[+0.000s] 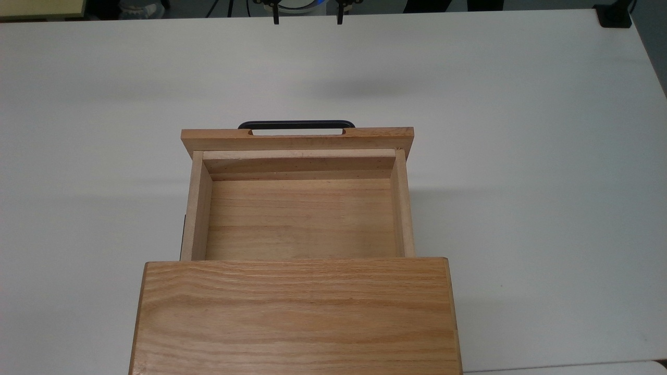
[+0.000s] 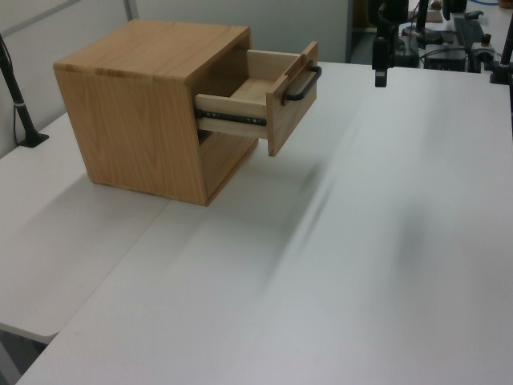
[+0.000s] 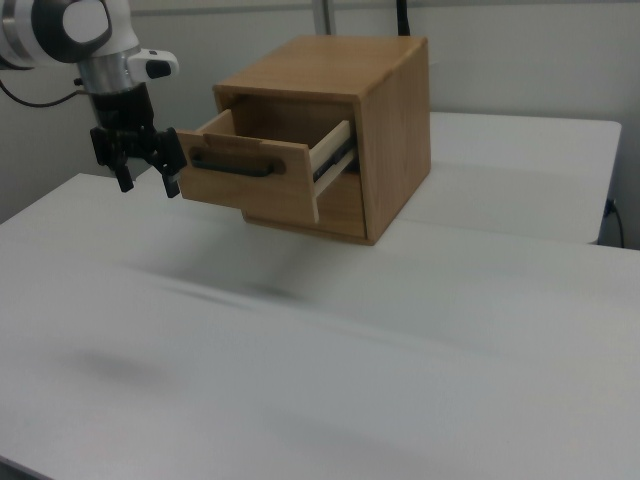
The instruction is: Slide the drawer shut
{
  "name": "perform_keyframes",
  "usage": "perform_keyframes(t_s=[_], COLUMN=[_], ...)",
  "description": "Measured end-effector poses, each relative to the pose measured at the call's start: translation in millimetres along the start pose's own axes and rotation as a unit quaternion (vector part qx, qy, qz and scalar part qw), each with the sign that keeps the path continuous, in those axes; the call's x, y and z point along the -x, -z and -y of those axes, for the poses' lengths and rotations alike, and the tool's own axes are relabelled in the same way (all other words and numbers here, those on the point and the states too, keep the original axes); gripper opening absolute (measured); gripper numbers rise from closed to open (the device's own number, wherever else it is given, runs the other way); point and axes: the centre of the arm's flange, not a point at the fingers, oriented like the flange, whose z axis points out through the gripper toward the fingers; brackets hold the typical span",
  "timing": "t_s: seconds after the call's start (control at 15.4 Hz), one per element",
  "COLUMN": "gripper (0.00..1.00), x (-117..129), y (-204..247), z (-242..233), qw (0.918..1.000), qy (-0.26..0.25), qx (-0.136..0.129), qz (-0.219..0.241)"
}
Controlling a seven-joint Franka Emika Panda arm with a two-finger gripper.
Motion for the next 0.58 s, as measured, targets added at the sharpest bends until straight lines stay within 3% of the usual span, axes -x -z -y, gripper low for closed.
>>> perform_keyframes(t_s=[0.13, 0.19, 0.58], gripper=[0.98, 0.90, 0.25], x=[0.0, 0.0, -0.6], y=[0.0, 0.0, -0.2], z=[0.2, 0.2, 0.3], qw=[1.0000, 1.0000, 1.0000], qy=[0.000, 0.000, 0.000], qx=[0.000, 0.000, 0.000], qz=[0.000, 0.000, -0.001])
